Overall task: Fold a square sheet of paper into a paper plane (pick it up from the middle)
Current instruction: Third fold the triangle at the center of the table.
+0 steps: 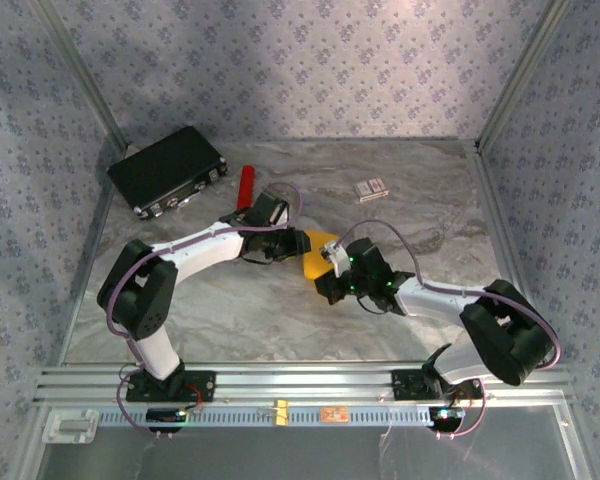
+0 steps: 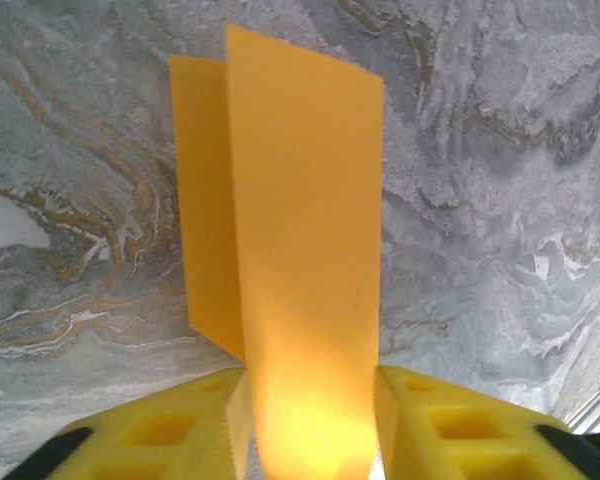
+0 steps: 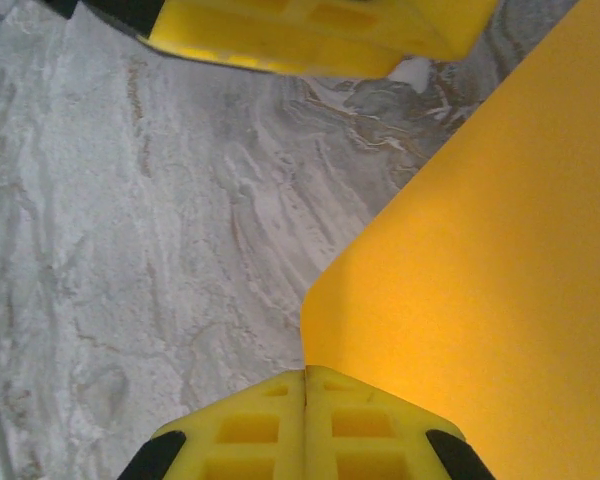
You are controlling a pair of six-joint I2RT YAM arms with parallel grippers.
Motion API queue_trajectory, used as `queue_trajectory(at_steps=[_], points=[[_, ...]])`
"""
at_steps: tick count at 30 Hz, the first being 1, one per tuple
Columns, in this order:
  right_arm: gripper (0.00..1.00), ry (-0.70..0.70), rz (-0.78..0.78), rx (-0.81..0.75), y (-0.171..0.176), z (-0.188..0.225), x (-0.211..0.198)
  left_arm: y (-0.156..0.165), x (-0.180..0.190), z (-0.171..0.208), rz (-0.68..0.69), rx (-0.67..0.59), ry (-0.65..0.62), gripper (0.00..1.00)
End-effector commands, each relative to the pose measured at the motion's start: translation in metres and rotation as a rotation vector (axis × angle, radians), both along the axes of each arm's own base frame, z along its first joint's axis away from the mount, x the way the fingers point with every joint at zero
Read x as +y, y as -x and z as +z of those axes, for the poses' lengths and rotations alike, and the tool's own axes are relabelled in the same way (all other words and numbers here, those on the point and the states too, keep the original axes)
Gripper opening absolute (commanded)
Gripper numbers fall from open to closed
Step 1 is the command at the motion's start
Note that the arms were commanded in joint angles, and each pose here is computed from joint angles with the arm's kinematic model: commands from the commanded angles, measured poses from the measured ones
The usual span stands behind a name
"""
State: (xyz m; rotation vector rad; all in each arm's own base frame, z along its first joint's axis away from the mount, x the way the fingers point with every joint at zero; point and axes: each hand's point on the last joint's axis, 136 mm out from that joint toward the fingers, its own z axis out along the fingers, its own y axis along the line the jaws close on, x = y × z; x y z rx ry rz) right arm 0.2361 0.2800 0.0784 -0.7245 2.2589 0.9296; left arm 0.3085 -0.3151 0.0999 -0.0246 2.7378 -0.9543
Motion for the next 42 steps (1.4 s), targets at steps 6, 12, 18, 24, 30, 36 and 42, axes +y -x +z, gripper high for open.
queue_trajectory(at_steps=[6,12,18,24,30,36,42], points=[[0.02,-0.028,0.042,0.135,0.006,-0.002,0.014,-0.018,-0.02,0.023,-0.085,-0.026,0.073,0.22],[0.02,-0.035,0.036,0.167,0.006,-0.01,0.017,-0.024,-0.032,0.008,-0.122,-0.001,0.073,0.16],[0.02,-0.033,0.033,0.175,0.005,-0.012,0.018,-0.025,-0.035,-0.018,-0.159,0.031,0.022,0.14],[0.02,-0.03,0.031,0.179,0.004,-0.014,0.017,-0.025,-0.037,-0.041,-0.168,0.074,-0.003,0.13],[0.02,-0.029,0.029,0.183,0.004,-0.014,0.017,-0.021,-0.036,-0.064,-0.186,0.111,-0.058,0.11],[0.02,-0.009,0.009,0.179,-0.001,-0.015,0.012,-0.012,-0.031,-0.083,-0.199,0.139,-0.114,0.1],[0.02,0.057,-0.035,0.156,-0.011,-0.018,-0.001,-0.008,-0.026,-0.09,-0.207,0.14,-0.161,0.09]])
